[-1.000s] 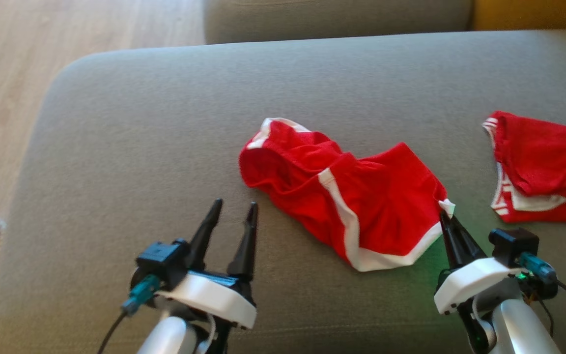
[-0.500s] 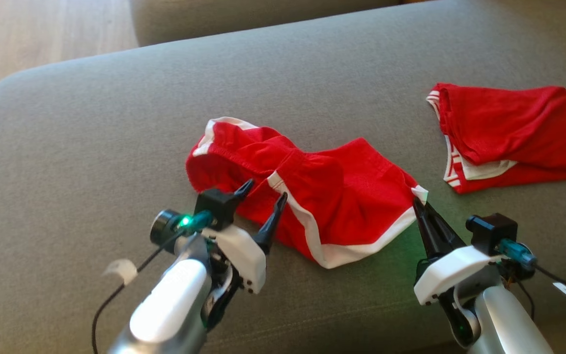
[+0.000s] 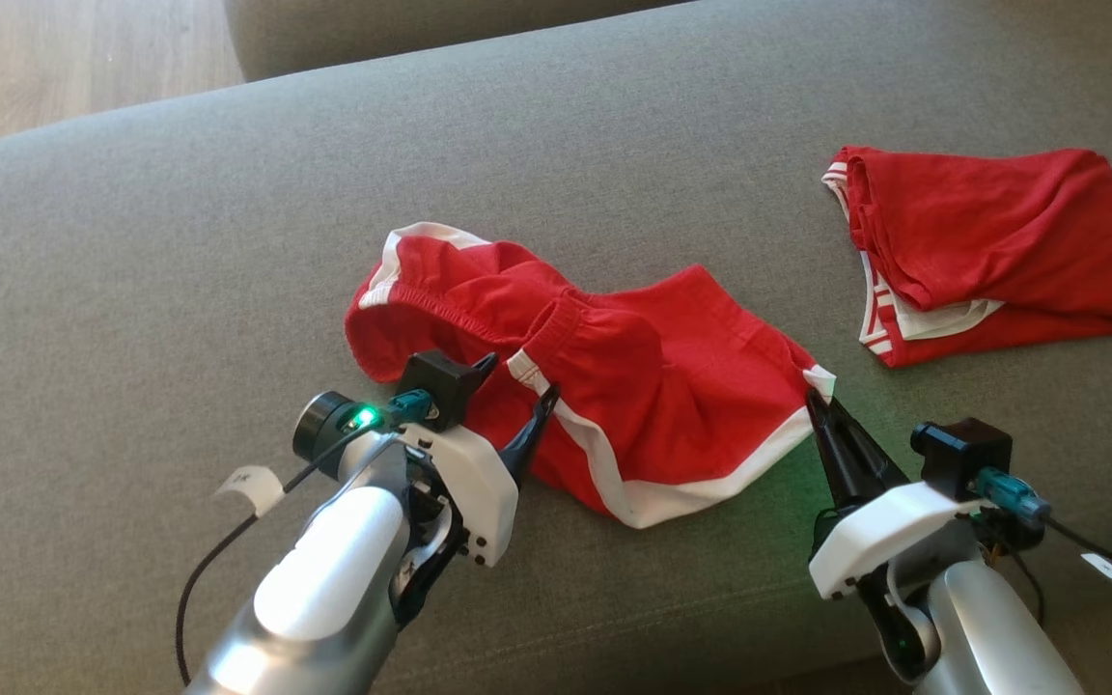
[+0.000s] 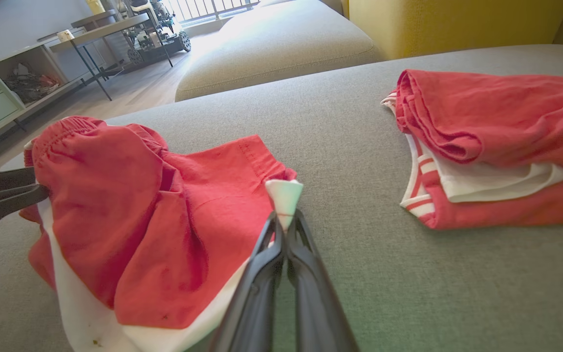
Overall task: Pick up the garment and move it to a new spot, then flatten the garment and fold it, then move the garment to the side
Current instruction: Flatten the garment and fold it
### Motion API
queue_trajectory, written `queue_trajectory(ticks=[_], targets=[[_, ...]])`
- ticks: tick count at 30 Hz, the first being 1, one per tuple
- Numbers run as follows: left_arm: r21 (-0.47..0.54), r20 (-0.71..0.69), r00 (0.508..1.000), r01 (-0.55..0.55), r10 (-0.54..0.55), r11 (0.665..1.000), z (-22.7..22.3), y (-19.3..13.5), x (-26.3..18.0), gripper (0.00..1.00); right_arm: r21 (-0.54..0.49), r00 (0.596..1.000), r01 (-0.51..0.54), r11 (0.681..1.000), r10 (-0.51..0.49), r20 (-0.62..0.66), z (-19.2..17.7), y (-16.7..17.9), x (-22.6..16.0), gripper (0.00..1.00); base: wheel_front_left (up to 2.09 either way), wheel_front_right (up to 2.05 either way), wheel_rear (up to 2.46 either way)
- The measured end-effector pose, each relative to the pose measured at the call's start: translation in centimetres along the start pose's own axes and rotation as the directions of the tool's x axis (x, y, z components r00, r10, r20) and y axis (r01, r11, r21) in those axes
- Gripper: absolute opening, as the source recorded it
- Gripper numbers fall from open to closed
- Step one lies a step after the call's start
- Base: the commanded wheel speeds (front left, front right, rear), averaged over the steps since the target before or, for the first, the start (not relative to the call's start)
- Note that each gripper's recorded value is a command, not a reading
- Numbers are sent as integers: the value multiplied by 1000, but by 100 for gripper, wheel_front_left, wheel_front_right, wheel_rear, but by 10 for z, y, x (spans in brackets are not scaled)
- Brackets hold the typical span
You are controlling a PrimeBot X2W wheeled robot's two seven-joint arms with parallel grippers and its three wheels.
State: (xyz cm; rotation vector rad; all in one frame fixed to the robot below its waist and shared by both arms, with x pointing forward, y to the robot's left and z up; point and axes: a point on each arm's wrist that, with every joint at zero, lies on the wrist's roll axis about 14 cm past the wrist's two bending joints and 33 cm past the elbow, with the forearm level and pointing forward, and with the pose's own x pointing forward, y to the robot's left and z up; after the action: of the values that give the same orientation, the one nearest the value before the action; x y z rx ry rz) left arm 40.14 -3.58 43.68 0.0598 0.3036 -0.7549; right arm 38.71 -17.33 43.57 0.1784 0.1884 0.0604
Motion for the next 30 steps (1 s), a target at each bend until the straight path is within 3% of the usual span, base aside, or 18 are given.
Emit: queue_trajectory(ticks=[19, 20, 21, 22, 30], targets=[[81, -29, 999, 44, -42, 996, 2, 2, 7, 100, -4, 1000, -10, 1000, 10, -3, 0, 3, 5, 0, 0, 0, 0], [75, -35, 998, 50, -47, 996, 1, 0, 7, 44, -4, 1000, -9, 1000, 9, -2, 0, 3, 5, 0, 0, 0, 0], [74, -41, 998, 55, -52, 996, -1, -1, 7, 15, -4, 1000, -9, 1000, 9, -2, 0, 3, 5, 0, 0, 0, 0], [73, -46, 997, 58, -54, 996, -3, -2, 6, 0, -4, 1000, -9, 1000, 9, -2, 0, 3, 5, 0, 0, 0, 0], [48, -41, 998, 41, -39, 998, -4, 3, 3, 0, -2, 1000, -9, 1000, 9, 2, 2, 3, 7, 0, 0, 0, 0]])
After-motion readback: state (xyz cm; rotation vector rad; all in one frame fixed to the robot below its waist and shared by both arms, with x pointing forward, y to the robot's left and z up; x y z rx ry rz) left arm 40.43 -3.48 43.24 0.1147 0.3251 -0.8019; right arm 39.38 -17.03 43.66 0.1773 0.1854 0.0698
